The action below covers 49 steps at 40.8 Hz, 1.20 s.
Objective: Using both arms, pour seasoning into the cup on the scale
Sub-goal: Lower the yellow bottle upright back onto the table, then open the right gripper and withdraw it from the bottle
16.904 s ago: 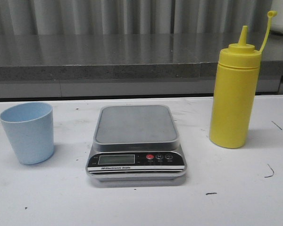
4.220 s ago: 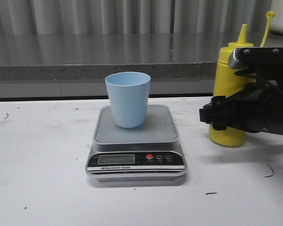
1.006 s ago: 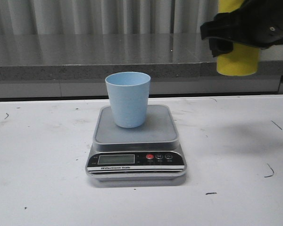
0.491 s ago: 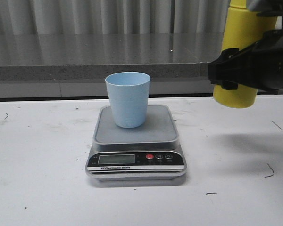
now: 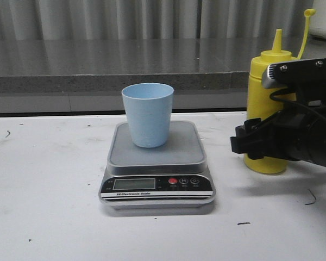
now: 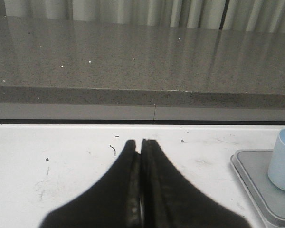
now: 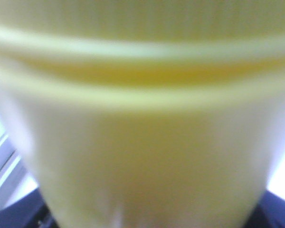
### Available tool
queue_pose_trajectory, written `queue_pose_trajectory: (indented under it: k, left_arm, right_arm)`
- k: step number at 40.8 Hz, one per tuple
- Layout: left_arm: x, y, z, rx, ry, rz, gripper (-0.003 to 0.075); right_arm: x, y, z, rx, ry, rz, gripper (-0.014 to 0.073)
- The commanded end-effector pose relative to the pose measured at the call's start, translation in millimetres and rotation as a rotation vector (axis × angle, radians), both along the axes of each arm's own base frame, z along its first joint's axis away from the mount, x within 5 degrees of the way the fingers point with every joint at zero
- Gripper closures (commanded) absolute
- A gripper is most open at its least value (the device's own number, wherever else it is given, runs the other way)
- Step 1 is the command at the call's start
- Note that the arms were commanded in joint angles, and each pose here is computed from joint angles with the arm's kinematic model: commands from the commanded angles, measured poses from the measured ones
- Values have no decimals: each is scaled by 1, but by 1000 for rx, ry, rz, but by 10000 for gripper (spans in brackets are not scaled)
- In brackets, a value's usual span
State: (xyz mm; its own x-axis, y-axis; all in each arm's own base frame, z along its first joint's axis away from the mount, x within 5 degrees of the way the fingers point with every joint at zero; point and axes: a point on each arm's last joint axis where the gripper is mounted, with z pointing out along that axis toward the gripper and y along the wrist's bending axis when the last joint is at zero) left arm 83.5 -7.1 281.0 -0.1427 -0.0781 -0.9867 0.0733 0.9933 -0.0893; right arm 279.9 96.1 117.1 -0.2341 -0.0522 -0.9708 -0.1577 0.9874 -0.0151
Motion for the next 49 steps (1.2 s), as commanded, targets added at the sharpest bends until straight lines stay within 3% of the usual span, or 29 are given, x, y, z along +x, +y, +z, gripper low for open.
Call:
queue_pose_trajectory:
  k: [1,16,19,26,40,49]
  left_arm:
    - [1,-1,16,-24,-107,-4,740]
    - [1,-1,16,-24,-107,-4,740]
    - [1,-1,16,-24,-107,-4,740]
    - [1,-1,16,-24,-107,-4,740]
    - [1,-1,16,-24,-107,-4,740]
    - [1,-1,16,-24,-107,-4,740]
  right_arm:
    - [6,0,32,48,-240,-9,325]
    - [6,0,32,48,-240,-9,312]
    - [6,0,32,48,-240,-9,237]
    - [6,0,32,48,-240,-9,-31]
    - [1,-2,29,41,-223,-9,-13]
    - [-29,-15,34,29,-193,-8,-13]
